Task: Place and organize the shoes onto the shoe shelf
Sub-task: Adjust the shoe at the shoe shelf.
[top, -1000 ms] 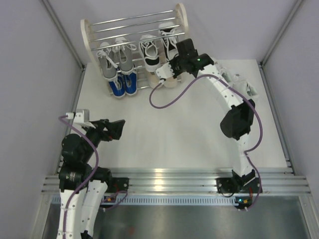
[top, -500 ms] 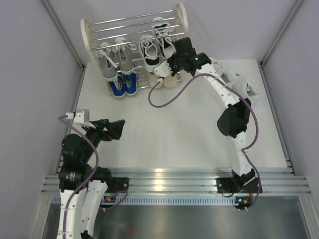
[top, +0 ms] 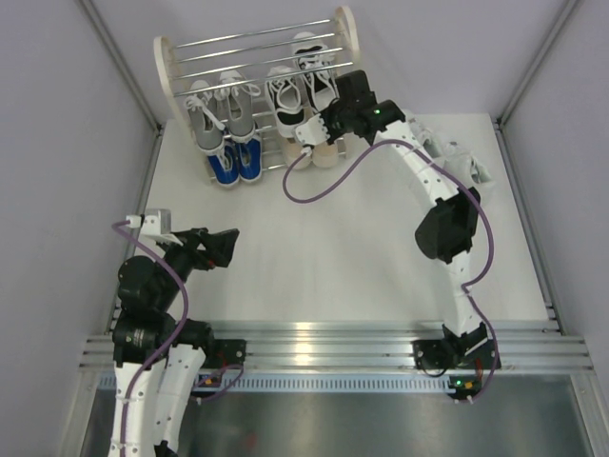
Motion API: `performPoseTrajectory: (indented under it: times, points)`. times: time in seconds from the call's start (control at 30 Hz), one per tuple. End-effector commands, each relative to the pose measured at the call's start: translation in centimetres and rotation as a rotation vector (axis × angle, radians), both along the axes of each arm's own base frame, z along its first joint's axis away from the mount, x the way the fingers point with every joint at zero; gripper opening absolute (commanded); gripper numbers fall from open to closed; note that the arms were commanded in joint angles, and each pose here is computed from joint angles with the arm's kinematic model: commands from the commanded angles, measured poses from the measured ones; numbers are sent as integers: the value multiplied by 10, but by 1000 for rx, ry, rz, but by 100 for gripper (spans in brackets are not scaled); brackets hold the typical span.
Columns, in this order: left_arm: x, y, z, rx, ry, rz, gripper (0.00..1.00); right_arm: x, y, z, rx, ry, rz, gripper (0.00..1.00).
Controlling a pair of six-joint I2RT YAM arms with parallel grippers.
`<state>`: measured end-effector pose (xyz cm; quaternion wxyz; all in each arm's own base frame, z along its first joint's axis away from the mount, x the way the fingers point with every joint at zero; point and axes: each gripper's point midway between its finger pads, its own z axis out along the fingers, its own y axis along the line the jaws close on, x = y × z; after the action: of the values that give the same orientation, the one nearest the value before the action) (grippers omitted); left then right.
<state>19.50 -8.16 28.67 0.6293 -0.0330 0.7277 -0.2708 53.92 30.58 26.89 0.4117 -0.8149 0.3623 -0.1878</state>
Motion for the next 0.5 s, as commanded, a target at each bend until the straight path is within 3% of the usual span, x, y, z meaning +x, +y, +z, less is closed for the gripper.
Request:
performPoseTrajectory:
  times: [0.0,0.2,0.33,0.47]
  points:
    - [0,-1,4,6,-33,-10,98,1,14,51,102,-118,69,0]
    - [0,-1,4,5,-33,-10,98,4,14,50,108,-122,58,1]
    - [0,-1,5,3,-34,-8,98,8,15,48,116,-127,48,10]
    - [1,-1,3,2,-28,-9,98,9,15,53,131,-142,44,26]
